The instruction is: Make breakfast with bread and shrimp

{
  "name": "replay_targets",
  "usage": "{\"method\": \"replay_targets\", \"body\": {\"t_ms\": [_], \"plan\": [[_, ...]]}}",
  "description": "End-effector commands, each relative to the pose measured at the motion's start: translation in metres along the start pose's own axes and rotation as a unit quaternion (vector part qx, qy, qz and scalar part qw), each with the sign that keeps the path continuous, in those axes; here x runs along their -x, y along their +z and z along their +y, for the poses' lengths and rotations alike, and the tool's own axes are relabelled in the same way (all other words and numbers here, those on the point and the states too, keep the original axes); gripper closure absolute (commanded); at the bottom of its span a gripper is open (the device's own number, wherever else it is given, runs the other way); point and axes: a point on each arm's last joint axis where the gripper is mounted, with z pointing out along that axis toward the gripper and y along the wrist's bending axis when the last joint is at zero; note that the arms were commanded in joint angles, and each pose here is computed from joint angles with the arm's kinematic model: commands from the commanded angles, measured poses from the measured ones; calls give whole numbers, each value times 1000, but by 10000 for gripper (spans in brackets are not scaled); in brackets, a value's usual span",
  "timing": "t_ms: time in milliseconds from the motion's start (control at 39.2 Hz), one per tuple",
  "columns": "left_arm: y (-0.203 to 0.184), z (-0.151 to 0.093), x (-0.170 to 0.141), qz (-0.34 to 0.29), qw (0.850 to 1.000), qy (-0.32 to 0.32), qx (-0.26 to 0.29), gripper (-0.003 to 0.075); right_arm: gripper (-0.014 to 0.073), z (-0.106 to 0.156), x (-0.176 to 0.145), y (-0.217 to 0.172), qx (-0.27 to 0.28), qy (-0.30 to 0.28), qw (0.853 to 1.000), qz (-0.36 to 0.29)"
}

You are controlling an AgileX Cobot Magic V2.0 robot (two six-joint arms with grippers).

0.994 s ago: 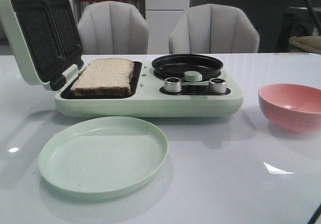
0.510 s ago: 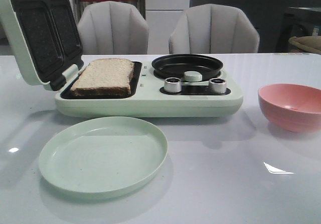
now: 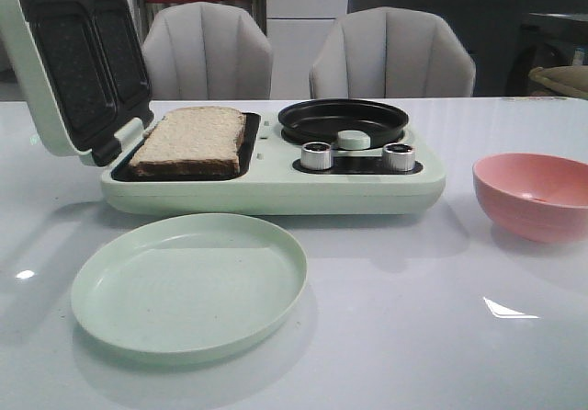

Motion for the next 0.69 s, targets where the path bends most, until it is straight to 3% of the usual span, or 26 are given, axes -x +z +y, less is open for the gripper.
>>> {"method": "replay_targets", "body": {"t_ms": [0,663], "plan": [[-2,-1,14,-44,999,-9,-8,188,100,-1,12,0,-7,0,999,-50],[-2,-1,16,-51,999,-9,-8,188,100,-1,8,0,-6,0,999,-35]]}}
